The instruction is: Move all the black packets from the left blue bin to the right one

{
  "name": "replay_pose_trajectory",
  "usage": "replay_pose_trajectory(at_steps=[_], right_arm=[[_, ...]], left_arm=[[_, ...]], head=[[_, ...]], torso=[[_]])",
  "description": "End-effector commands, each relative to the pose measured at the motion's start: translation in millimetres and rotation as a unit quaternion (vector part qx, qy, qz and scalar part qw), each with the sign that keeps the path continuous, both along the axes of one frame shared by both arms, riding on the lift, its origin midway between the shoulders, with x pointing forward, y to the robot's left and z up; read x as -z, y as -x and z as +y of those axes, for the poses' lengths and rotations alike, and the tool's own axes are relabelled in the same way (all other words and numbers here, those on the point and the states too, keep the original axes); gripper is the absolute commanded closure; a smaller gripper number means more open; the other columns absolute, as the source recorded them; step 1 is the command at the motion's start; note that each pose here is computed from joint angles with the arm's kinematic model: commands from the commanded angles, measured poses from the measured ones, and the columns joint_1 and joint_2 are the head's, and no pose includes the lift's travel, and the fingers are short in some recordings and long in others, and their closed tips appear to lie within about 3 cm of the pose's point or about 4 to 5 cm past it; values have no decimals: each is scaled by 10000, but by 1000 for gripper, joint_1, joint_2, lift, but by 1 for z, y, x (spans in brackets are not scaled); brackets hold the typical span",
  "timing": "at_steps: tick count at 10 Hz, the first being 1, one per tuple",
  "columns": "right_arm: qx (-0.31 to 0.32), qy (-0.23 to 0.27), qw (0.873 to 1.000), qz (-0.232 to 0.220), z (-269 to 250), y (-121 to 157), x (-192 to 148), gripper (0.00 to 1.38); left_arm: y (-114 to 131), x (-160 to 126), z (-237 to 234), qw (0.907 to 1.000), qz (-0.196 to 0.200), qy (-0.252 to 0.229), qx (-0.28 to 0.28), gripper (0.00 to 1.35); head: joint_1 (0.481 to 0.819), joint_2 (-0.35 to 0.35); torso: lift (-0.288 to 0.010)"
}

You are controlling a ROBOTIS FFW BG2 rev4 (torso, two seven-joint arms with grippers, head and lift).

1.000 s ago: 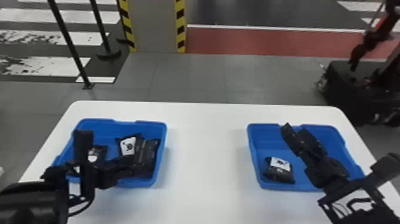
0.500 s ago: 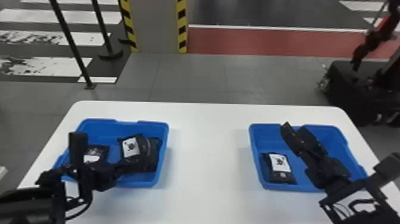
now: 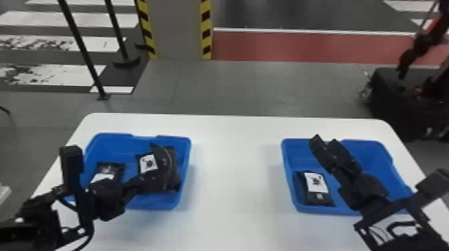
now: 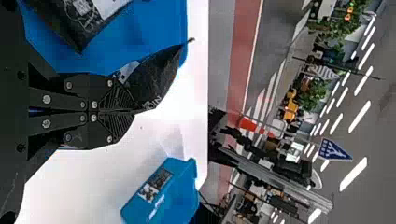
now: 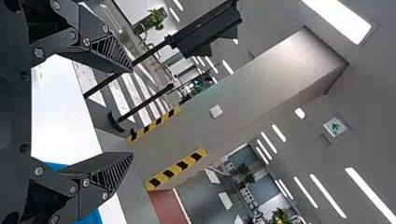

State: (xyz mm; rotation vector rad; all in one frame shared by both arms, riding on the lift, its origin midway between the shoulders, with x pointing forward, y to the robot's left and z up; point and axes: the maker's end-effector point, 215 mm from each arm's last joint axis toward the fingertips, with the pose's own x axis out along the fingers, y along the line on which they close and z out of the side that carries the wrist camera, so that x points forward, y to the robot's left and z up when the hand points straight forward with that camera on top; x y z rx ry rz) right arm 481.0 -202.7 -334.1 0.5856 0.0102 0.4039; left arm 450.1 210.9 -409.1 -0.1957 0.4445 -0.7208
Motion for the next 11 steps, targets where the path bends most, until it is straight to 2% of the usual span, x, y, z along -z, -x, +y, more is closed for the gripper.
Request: replay_pose_trajectory(at_steps=[1,3,6,9,11], right_arm=[[-415,-114,9989,178,22,5,6,427],[-973,-286,9947,141,51,-6,5,433],[-1442,-513,9878,275,77,-12,9,437],[-1892,-661,9787,437,102,-19,13,437],[-2163,-739,9720,548,120,-19,14,437]], left_arm=[[10,-35,-28,9985,-225,289,399,1208],[6,-58,-57,9943,-345,521,869,1208],[2,-61,-98,9859,-237,751,1476,1208],[-5,-63,-158,9653,-139,1440,2175,1208],[-12,-69,-177,9587,-161,1566,2370,1208]], head=[[695,10],[695,4],[695,2],[695,-32],[695,-51]], torso=[[-110],[-110],[-110],[-110],[-110]])
